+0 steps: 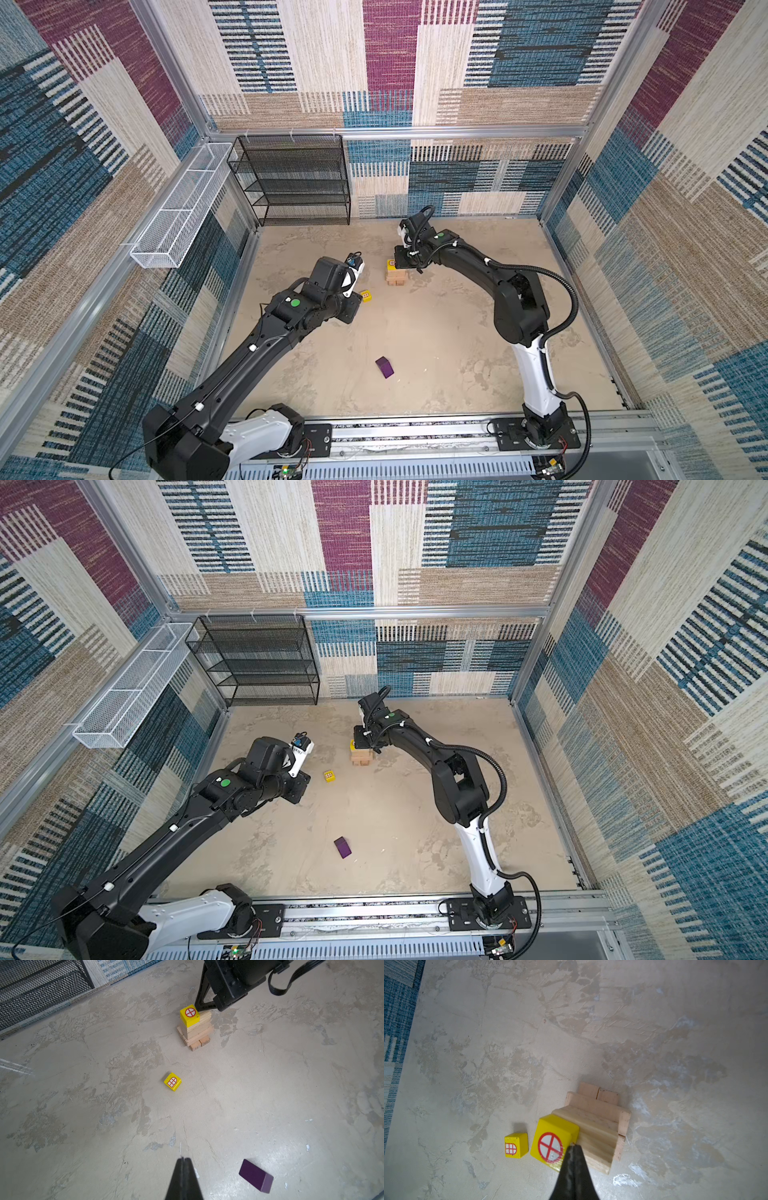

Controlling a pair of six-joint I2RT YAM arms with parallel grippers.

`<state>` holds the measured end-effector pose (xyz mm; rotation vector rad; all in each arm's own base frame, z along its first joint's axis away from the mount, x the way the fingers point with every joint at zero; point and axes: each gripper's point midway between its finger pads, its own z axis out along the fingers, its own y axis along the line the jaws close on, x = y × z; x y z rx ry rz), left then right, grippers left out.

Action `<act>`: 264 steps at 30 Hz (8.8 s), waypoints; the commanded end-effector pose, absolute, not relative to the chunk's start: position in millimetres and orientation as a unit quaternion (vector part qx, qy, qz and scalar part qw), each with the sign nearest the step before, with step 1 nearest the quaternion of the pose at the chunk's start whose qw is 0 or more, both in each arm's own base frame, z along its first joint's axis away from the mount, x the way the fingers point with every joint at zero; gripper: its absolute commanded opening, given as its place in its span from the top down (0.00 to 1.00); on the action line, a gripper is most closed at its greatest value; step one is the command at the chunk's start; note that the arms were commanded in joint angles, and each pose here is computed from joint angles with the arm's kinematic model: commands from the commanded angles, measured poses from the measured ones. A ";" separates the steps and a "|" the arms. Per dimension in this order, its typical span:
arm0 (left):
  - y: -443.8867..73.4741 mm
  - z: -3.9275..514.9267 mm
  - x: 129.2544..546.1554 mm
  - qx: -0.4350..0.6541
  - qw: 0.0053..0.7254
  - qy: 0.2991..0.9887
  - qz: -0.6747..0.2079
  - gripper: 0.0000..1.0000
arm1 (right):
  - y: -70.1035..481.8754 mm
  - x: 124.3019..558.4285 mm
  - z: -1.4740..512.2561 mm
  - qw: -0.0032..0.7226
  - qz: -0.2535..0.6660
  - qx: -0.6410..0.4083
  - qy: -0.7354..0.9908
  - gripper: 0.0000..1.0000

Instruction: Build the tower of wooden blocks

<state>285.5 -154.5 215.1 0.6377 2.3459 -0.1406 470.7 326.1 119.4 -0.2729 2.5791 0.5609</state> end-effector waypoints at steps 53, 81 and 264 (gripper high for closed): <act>-114.2 207.5 231.5 0.134 0.382 0.910 -0.095 0.65 | 381.6 361.7 182.9 0.353 0.163 -0.223 0.894 0.00; -99.6 200.0 247.0 0.069 0.369 0.913 -0.157 0.70 | 446.0 388.9 105.8 0.309 0.120 -0.231 0.915 0.46; -235.8 204.2 309.4 0.159 0.347 0.893 -0.240 0.73 | 303.6 471.6 122.0 0.297 0.136 -0.076 0.942 0.88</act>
